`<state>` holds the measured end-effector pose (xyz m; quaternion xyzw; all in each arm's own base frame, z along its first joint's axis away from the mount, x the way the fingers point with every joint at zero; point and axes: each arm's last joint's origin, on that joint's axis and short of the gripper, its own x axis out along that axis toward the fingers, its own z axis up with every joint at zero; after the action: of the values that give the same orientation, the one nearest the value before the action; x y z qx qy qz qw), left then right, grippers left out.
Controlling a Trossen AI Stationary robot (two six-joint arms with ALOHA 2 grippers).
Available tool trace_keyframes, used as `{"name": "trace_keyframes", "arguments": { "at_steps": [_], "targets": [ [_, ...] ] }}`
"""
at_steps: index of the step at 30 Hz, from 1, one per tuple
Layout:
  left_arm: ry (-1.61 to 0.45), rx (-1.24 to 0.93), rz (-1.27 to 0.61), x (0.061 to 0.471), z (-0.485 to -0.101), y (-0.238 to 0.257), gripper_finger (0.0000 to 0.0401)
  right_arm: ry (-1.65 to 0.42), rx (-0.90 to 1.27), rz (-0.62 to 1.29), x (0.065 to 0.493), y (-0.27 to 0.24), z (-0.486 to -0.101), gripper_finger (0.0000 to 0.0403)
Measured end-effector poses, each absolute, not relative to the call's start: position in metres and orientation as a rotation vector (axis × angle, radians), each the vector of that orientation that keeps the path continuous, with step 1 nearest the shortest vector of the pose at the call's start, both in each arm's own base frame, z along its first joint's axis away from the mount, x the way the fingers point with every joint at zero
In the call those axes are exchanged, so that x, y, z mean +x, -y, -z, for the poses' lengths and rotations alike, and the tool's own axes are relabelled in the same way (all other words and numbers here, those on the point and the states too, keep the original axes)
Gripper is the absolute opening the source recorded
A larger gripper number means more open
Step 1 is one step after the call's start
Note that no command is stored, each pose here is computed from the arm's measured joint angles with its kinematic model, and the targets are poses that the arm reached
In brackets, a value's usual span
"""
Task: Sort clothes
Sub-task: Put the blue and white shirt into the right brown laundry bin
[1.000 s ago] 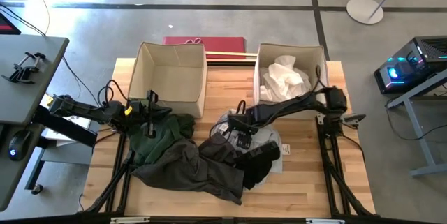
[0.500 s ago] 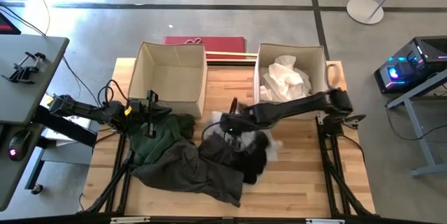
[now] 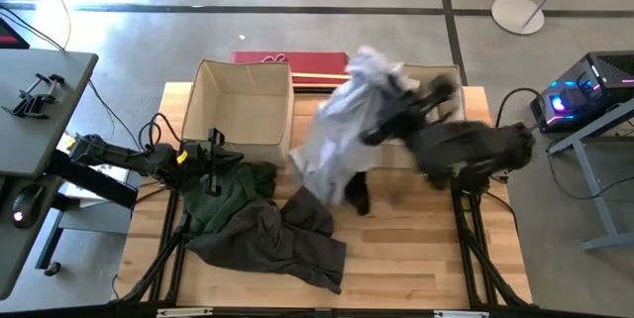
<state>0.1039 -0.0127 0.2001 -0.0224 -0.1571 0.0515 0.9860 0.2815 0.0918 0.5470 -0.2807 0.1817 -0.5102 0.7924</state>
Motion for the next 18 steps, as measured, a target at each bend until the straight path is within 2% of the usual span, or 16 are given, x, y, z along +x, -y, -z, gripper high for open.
{"name": "trace_keyframes", "arguments": {
  "at_steps": [5, 13, 15, 18],
  "targets": [
    [0.308, -0.043, -0.105, 0.104, -0.199, 0.013, 0.0, -0.317, -0.555, 1.096, 0.246, -0.064, -0.585, 0.0009],
    [0.31, -0.044, -0.104, 0.104, -0.2, 0.013, 0.0, 0.003, -0.494, 1.091, 0.204, -0.005, -0.624, 0.0011],
    [0.319, -0.04, -0.098, 0.104, -0.2, 0.013, 0.0, 0.069, -0.469, 1.034, 0.203, -0.001, -0.624, 0.0012],
    [0.395, 0.012, -0.044, 0.102, -0.207, 0.014, 0.0, 0.156, -0.45, 0.786, 0.213, -0.008, -0.617, 0.0012]
  ]
}}
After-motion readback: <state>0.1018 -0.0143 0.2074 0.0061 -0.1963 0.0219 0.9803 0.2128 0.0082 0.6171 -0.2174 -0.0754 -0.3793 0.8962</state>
